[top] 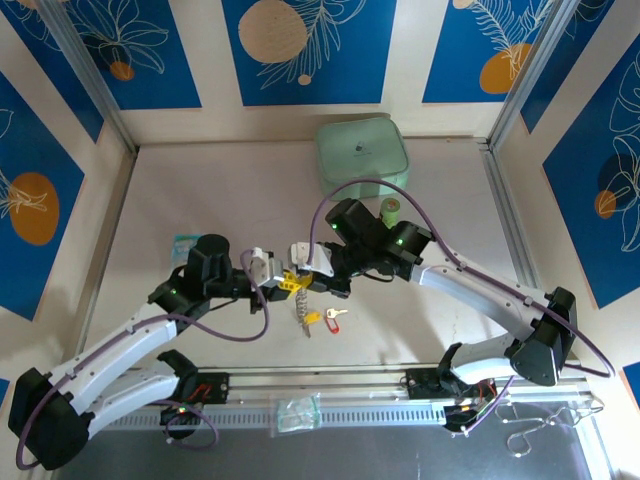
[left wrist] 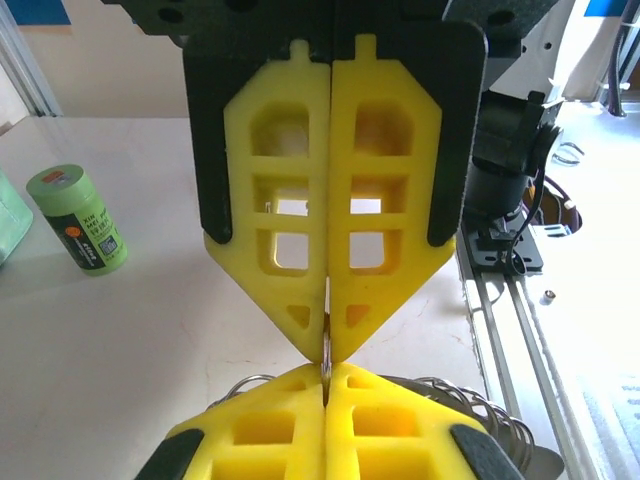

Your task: Put the keys on the keyring

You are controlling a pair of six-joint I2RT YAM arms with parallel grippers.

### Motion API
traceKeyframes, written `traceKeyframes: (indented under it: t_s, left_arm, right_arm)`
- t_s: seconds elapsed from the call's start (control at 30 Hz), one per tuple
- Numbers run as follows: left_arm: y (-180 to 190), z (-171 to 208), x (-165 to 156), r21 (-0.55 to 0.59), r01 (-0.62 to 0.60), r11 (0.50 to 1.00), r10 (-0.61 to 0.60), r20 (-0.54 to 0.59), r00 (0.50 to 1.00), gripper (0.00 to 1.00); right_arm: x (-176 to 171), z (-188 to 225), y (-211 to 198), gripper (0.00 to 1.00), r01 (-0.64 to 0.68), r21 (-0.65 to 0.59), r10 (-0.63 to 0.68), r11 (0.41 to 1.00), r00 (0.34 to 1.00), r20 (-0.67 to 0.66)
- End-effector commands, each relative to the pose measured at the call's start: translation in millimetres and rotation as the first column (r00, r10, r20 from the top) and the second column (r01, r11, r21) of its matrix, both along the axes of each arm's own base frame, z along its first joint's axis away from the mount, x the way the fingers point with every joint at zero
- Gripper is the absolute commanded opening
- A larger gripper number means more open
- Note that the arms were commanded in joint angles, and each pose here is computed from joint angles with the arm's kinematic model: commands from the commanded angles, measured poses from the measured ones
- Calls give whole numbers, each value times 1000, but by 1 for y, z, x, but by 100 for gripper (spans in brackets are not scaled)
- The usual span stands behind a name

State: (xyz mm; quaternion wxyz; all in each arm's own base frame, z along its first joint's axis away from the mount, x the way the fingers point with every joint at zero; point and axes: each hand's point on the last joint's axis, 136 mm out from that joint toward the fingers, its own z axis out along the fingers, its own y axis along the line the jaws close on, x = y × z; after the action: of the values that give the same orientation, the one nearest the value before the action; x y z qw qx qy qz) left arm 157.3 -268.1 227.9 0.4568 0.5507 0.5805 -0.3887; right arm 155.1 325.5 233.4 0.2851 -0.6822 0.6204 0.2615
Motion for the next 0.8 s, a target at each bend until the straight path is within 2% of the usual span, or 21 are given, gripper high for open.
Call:
traceKeyframes:
  t_s: [0.0, 0.03, 0.07, 0.1, 0.17, 0.27, 0.43, 0.77]
  left_arm:
    - [-2, 11, -2, -7, 26, 1000, -26, 46, 999, 0]
    - [-2, 11, -2, -9, 20, 1000, -20, 54, 998, 0]
    - [-2, 12, -1, -13, 17, 1000, -16, 65, 998, 0]
    - [-2, 13, -2, -21, 18, 1000, -16, 79, 997, 0]
    - [-1, 16, -2, -39, 11, 999, -6, 126, 992, 0]
    - [1, 20, -3, -60, 6, 998, 7, 210, 978, 0]
    - [3, 22, -6, -57, 3, 998, 17, 355, 935, 0]
    - [5, 21, -11, -52, 12, 999, 13, 463, 886, 0]
  right_arm:
    - [-10, 17, 2, 0, -34, 74, 35, 997, 999, -15]
    - [-10, 19, 0, 9, -20, 105, 23, 994, 999, -23]
    - [-9, 21, -3, 25, -6, 143, 10, 990, 999, -31]
    - [-7, 23, -6, 33, 9, 181, -3, 984, 999, -35]
    - [-3, 18, -16, 38, 38, 252, -34, 967, 999, -23]
    - [6, 2, -25, 39, 82, 303, -101, 949, 994, 47]
    - [7, -6, -25, 39, 85, 350, -132, 933, 985, 112]
    - [0, 6, -10, 35, 4, 387, -86, 922, 977, 195]
